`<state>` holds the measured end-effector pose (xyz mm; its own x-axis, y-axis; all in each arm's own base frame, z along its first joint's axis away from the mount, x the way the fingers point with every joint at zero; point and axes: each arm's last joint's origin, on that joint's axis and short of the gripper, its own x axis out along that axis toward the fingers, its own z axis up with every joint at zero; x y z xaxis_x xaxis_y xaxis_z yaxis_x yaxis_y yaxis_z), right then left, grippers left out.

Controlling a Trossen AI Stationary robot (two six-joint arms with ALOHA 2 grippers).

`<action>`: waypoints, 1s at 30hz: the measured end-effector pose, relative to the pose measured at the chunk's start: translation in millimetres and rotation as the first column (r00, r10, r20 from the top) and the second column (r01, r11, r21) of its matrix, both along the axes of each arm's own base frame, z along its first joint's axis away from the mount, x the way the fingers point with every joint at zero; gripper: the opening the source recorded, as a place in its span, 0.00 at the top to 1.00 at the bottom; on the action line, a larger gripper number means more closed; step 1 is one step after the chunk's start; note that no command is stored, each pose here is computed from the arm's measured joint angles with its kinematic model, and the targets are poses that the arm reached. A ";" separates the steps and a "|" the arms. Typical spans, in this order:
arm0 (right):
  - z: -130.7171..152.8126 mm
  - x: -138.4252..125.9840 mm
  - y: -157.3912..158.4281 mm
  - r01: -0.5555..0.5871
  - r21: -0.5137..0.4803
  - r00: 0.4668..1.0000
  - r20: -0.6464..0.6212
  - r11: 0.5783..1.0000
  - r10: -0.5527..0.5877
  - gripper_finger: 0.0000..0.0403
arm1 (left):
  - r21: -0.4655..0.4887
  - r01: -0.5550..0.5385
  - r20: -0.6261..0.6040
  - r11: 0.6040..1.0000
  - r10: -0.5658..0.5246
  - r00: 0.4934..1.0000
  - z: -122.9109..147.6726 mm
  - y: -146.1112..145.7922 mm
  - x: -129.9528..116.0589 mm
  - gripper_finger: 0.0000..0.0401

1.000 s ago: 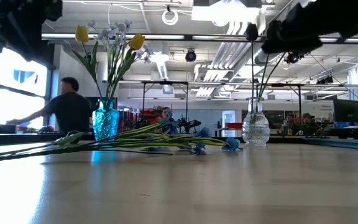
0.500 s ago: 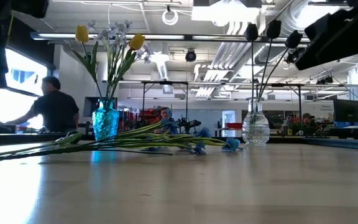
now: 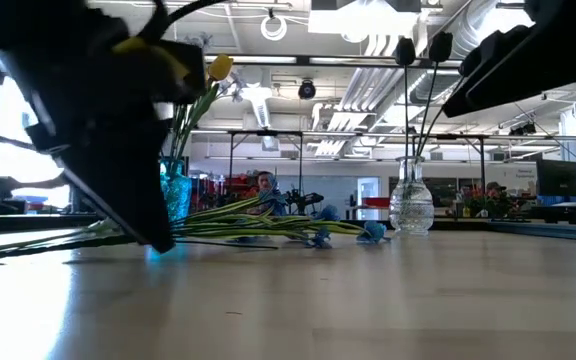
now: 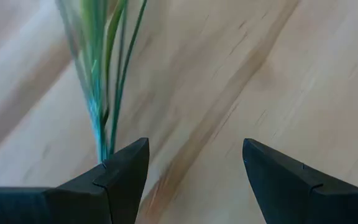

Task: Sort flowers into vase by color
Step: Put the white flowers into the transparent vase

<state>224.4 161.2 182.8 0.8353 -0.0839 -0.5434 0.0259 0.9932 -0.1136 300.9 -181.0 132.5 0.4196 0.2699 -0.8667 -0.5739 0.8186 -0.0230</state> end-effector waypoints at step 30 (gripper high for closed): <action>1.7 1.1 1.3 -0.003 0.014 1.000 0.020 1.000 0.003 0.58 | 0.152 -0.082 -0.137 0.985 0.103 0.985 -1.0 27.9 1.2 0.64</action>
